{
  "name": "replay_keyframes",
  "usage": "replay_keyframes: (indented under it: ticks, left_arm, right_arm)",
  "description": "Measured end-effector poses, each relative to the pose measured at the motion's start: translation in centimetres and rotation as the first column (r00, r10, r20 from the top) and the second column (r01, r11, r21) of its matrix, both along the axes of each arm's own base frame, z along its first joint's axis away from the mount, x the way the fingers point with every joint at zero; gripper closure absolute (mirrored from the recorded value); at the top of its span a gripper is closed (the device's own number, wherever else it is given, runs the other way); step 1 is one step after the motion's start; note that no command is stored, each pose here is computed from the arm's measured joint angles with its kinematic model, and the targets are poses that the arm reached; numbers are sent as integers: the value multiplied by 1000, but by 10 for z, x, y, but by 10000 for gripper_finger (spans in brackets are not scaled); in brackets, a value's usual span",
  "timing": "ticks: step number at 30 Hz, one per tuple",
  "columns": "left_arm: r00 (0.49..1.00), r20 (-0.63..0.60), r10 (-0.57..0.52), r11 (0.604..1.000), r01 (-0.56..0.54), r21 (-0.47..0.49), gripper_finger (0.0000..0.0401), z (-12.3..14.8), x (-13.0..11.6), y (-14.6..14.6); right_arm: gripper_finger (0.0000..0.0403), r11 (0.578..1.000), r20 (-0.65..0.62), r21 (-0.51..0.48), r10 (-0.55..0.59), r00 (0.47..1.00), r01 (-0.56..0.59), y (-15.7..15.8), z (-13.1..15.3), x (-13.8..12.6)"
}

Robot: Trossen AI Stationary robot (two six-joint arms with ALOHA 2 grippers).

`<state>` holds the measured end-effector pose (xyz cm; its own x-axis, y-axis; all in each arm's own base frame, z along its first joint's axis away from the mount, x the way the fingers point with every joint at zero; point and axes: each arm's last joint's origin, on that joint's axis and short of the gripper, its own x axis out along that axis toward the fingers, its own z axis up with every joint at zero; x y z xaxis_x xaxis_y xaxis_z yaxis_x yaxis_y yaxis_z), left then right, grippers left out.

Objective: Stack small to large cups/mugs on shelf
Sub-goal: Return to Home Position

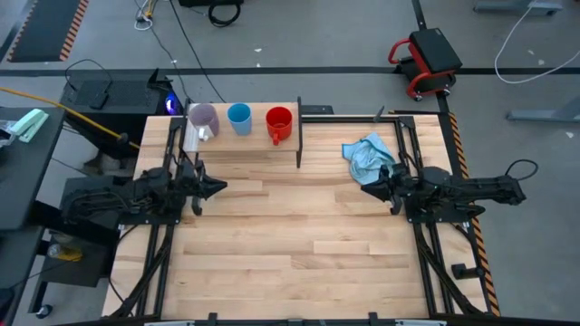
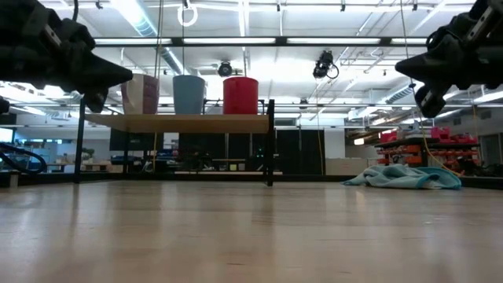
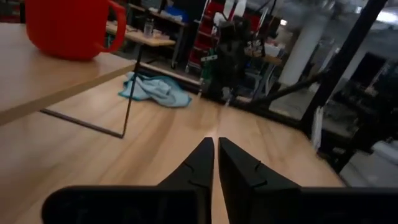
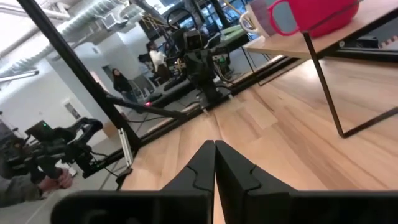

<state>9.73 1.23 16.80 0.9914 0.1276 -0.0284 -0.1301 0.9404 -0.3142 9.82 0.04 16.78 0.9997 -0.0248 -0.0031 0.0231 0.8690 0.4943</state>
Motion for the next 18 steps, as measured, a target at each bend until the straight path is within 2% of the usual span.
replay_keyframes:
  ticks: [4, 18]
  left_arm:
    - [1000, -8, -3, 997, 3, 73, 378, 0, 0, 0]
    - [1000, 1, -6, 998, 6, 63, 368, 1, 0, 0]
  right_arm:
    - [385, 1000, -9, 2, 0, 1000, 0, 0, -1, 0]
    - [385, 1000, -9, 3, 0, 1000, 0, 0, -1, 0]
